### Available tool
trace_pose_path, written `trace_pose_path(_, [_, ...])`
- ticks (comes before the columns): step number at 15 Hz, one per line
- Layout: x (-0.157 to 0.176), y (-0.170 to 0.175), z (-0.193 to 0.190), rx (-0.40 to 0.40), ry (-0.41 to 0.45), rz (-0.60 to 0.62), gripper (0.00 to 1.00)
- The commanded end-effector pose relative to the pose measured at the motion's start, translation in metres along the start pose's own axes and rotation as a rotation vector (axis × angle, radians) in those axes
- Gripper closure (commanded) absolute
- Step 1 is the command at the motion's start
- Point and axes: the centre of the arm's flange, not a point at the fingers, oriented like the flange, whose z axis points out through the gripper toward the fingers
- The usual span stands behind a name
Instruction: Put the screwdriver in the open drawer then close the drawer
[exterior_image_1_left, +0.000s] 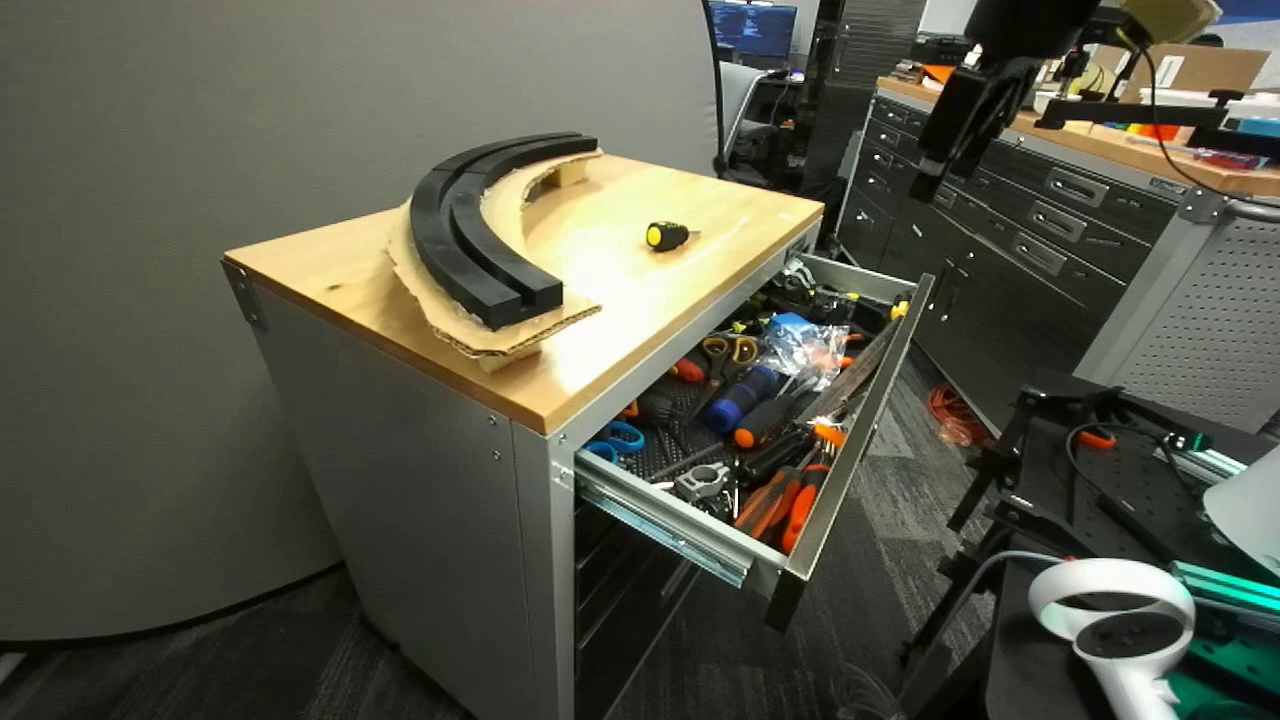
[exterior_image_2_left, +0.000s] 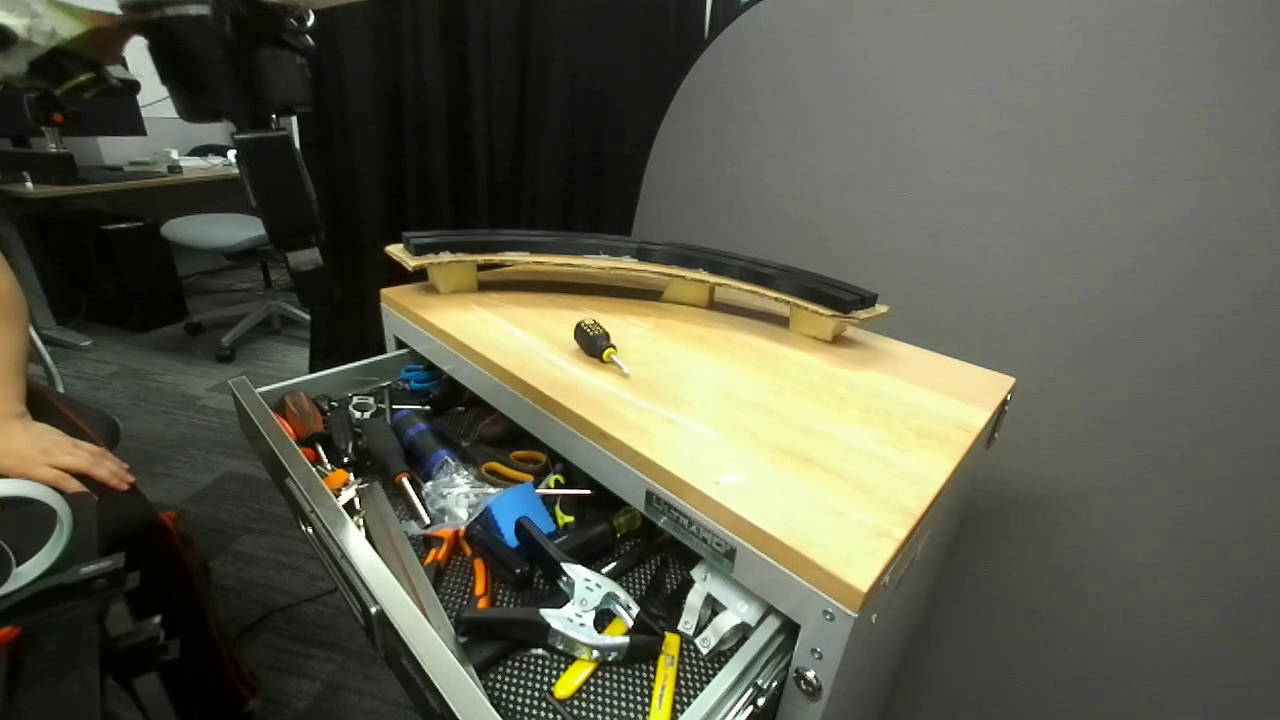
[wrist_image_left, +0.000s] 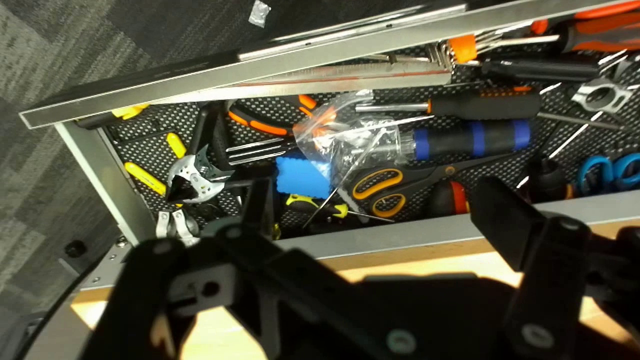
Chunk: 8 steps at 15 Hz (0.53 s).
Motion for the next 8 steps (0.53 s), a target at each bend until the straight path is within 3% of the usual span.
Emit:
trace_pose_path(1, [0.058, -0.044, 0.023, -0.078, 0.043, 0.181, 0.00])
trace_pose_path(5, [0.111, -0.084, 0.037, -0.163, 0.095, 0.360, 0.00])
trace_pose_path(8, [0.158, -0.091, 0.037, -0.203, 0.113, 0.517, 0.00])
